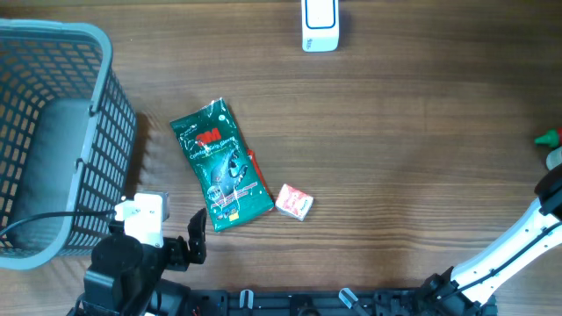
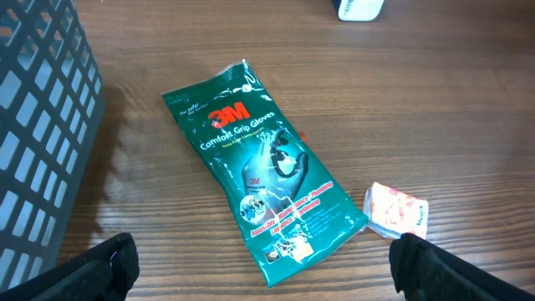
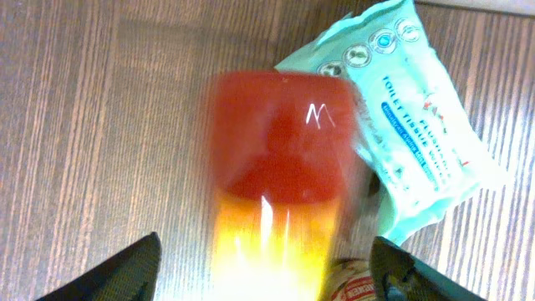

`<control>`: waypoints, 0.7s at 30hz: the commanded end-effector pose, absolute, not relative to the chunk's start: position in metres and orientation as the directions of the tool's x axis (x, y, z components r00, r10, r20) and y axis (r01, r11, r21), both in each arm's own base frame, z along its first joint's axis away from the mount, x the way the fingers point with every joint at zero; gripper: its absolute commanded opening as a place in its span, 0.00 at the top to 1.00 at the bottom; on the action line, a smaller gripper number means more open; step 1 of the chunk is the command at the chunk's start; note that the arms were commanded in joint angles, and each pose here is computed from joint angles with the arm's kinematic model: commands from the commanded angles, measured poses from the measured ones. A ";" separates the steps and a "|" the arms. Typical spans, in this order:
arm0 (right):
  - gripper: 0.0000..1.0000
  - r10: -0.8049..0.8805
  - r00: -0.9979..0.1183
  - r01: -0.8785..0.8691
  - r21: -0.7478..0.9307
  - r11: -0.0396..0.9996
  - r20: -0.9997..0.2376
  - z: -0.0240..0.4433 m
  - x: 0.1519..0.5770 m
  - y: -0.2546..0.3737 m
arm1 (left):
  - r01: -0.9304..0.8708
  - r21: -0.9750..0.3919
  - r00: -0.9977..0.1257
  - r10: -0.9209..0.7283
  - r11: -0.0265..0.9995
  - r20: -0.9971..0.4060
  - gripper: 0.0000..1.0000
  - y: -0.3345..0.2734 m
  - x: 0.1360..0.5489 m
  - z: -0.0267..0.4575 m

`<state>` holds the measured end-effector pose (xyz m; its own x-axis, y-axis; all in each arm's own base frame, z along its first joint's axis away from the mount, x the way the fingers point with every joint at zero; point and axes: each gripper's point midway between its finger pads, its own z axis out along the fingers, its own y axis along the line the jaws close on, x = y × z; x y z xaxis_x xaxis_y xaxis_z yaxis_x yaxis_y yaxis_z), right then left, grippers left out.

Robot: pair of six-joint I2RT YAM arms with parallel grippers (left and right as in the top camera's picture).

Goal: Scan the item barcode
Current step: 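Move the bottle with the right gripper off to the right and release, then reach the right gripper to the small red-white tissue pack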

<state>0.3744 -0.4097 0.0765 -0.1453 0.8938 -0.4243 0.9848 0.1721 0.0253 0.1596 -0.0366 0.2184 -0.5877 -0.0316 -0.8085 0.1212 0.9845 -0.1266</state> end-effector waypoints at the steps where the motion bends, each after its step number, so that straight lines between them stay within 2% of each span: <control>1: 0.11 0.877 -0.170 0.980 0.012 0.197 -0.448 0.082 0.380 -0.413 | 0.121 -0.138 -0.581 -0.042 0.983 -0.813 0.00 -0.037 0.160 0.222; 4: 0.04 0.866 -0.152 0.978 0.057 0.203 -0.476 0.111 0.382 -0.411 | 0.121 -0.138 -0.581 -0.042 0.983 -0.813 0.00 -0.037 0.160 0.222; 7: 0.03 0.874 -0.144 0.935 0.226 0.274 -0.464 0.154 0.404 -0.390 | 0.121 -0.138 -0.581 -0.042 0.983 -0.813 0.00 -0.037 0.160 0.222; 9: 0.03 0.879 -0.167 0.846 0.392 0.360 -0.447 0.201 0.427 -0.360 | 0.121 -0.138 -0.581 -0.042 0.983 -0.813 0.00 -0.037 0.160 0.222; 12: 0.03 0.876 -0.252 0.698 0.550 0.460 -0.412 0.253 0.450 -0.300 | 0.121 -0.138 -0.581 -0.042 0.983 -0.813 0.00 -0.037 0.160 0.222; 15: 0.03 0.830 -0.413 0.565 0.609 0.557 -0.376 0.285 0.463 -0.215 | 0.121 -0.138 -0.581 -0.042 0.983 -0.813 0.00 -0.037 0.160 0.222; 18: 0.03 0.771 -0.541 0.517 0.589 0.620 -0.337 0.288 0.464 -0.147 | 0.121 -0.138 -0.581 -0.042 0.983 -0.813 0.00 -0.037 0.160 0.222; 21: 0.03 0.686 -0.685 0.476 0.561 0.677 -0.247 0.276 0.457 -0.069 | 0.121 -0.138 -0.581 -0.042 0.983 -0.813 0.00 -0.037 0.160 0.222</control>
